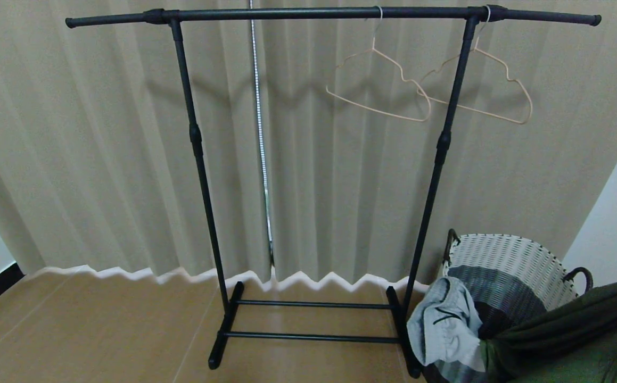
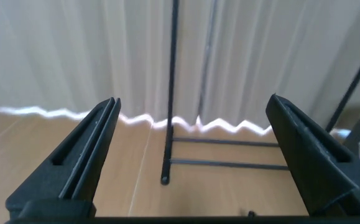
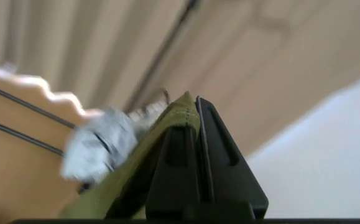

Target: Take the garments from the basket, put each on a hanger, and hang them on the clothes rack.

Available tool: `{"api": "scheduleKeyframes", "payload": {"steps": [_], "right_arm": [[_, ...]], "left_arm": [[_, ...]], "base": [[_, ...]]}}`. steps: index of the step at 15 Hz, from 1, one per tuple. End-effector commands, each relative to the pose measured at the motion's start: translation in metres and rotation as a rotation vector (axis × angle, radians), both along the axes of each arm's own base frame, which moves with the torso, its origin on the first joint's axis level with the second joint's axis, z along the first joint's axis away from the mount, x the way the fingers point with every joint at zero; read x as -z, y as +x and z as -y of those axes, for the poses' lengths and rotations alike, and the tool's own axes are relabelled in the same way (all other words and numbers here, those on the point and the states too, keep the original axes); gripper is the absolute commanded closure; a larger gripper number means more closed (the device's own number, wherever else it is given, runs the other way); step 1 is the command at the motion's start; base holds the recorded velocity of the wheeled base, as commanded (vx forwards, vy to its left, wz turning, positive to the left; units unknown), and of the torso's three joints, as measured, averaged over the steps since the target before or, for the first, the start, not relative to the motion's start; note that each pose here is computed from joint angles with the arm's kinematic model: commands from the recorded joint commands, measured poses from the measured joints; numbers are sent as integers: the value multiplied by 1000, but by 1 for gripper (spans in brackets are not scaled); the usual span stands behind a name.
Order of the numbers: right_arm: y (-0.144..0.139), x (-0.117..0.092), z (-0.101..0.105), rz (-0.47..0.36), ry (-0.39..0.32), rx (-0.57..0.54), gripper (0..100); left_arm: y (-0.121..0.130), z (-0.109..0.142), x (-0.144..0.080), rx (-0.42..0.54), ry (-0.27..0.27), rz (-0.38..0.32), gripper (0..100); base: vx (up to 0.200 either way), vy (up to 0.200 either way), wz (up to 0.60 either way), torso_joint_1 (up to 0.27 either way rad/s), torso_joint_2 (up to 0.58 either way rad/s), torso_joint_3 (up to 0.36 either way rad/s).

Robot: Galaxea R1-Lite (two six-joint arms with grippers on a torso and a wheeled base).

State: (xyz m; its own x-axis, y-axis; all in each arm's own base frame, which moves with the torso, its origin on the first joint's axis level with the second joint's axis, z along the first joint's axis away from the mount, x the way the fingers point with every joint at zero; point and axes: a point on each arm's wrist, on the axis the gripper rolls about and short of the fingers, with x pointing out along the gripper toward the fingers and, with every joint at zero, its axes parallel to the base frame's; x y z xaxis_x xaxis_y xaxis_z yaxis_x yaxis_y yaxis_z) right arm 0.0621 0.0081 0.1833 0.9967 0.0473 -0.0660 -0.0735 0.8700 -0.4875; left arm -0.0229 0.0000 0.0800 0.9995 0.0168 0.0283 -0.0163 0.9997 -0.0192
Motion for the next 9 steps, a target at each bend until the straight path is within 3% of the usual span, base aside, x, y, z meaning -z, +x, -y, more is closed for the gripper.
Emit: {"api": "scheduleKeyframes", "payload": {"steps": [1,2,3,6,9], "right_arm": [[24,-21,-13,-26,41,-93,100],[37,-34,-20,-30,83,-123,100],[44,-42,-25,-30,112,-141,100],[74,-69,-49,-35,195,-227,100],[78,-83,-65,-33,267,-309,100]], "left_arm": [[-6,1,-20,66,3,68,0],[-10,3,-39,168,12,111,0],[-8,4,-49,222,14,99,0],[21,5,-86,296,-3,-43,0],[54,8,-116,353,-5,-83,0]], "base": [[0,0,0,0,0,0],[0,0,0,0,0,0],[0,0,0,0,0,0],[0,0,0,0,0,0],[0,0,0,0,0,0]]}}
